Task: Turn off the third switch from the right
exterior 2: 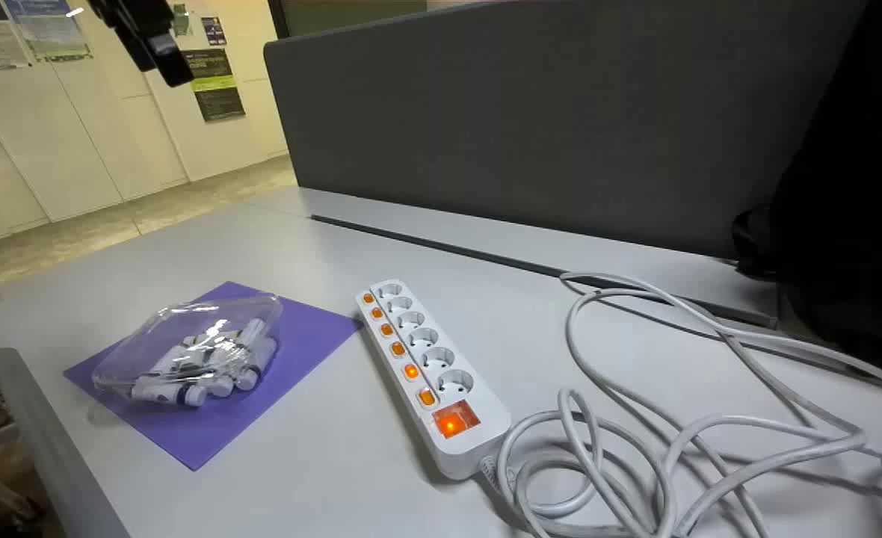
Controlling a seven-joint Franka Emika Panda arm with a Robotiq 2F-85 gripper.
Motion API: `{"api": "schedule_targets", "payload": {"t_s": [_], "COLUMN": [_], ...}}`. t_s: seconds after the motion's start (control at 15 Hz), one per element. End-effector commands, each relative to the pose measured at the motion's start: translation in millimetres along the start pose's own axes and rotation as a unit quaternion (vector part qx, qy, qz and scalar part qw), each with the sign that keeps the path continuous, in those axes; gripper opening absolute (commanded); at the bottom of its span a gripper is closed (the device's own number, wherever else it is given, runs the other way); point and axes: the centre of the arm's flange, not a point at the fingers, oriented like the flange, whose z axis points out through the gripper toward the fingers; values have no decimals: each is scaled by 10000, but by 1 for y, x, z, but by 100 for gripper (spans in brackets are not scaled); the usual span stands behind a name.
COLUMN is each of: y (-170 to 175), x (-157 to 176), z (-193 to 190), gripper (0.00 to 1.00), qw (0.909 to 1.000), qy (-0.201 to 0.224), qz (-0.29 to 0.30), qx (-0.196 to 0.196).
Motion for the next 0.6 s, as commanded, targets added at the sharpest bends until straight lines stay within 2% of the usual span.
{"api": "schedule_targets", "payload": {"t_s": [0.0, 0.53], "y": [0, 5], "x": [0, 3], "z": [0, 4], "gripper": [100, 100], "qw": [10000, 10000], "qy": [1, 60], "qz": [0, 74], "qx": [1, -2]}}
